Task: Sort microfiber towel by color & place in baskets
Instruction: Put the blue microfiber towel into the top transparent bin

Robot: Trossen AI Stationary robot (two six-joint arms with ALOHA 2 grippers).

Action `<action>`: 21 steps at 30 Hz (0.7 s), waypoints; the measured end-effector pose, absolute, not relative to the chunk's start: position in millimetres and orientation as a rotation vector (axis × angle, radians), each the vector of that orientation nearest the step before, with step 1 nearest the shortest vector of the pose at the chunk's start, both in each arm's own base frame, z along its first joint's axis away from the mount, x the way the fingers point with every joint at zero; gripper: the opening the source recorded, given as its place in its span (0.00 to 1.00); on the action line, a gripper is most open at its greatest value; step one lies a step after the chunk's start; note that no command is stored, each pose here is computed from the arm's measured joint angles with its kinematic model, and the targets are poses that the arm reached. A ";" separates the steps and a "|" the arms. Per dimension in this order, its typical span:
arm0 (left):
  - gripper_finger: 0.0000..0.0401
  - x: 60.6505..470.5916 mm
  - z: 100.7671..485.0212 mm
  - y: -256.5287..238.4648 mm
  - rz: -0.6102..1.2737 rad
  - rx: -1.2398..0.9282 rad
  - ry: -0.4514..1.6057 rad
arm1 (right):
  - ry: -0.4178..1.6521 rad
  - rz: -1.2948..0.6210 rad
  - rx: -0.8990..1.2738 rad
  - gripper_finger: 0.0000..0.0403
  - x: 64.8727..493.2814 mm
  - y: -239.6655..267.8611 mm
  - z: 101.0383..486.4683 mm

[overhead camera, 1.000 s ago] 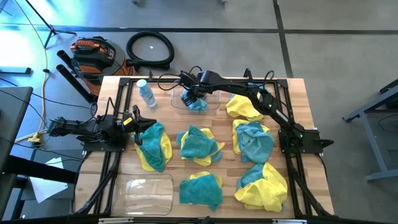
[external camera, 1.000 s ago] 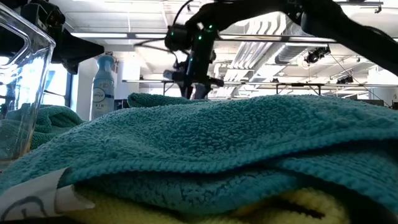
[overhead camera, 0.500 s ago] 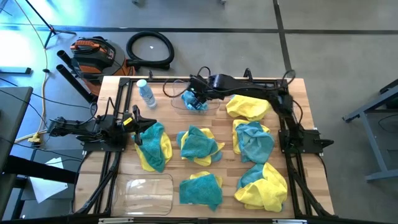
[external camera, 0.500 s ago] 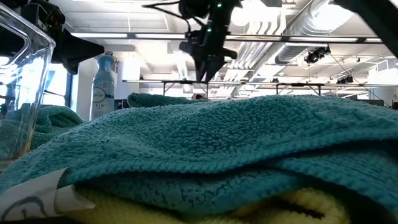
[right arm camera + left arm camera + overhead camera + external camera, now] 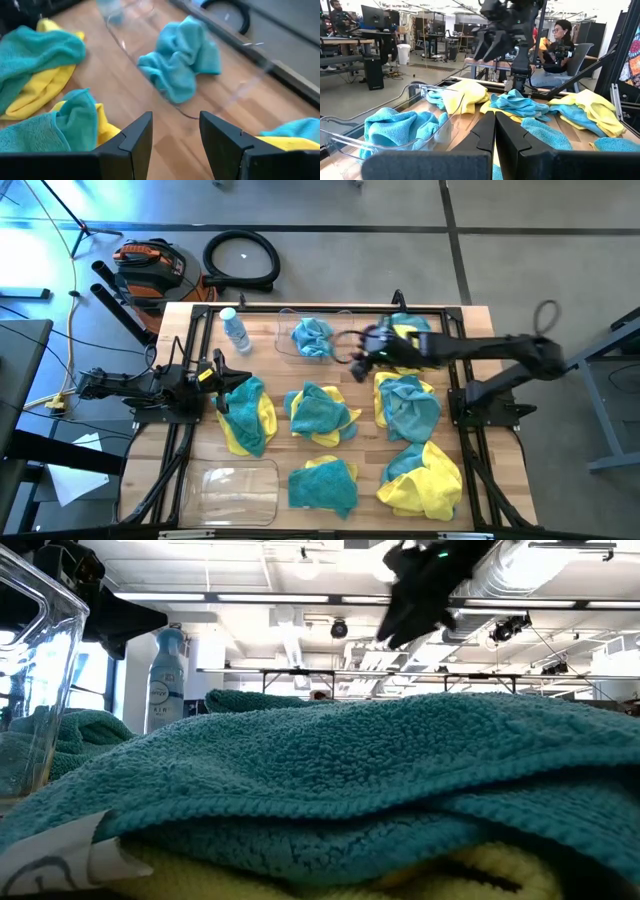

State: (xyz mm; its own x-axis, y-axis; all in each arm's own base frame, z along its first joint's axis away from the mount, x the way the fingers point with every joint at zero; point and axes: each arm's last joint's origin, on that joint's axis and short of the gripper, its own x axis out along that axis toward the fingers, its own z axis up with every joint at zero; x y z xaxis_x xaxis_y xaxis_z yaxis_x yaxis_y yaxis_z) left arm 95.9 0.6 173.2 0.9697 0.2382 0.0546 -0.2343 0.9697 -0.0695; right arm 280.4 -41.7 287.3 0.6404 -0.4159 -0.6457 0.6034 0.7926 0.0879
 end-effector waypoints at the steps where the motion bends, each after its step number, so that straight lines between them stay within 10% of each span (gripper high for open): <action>1: 0.00 95.9 173.1 0.6 0.239 -0.062 -0.062 | 0.636 -0.595 0.300 0.39 270.8 -37.3 287.3; 21: 0.00 95.8 173.2 1.3 0.265 0.021 -0.052 | 0.628 -0.571 0.373 0.39 193.6 -14.2 248.1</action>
State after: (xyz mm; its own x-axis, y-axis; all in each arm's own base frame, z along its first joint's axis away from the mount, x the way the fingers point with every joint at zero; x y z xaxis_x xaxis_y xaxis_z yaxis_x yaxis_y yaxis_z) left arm 95.8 1.3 173.2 0.9639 0.2609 0.0539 -0.2619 0.9650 0.0138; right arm 193.6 -14.2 248.1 0.6650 -0.3836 -0.6407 0.6014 0.7838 0.1549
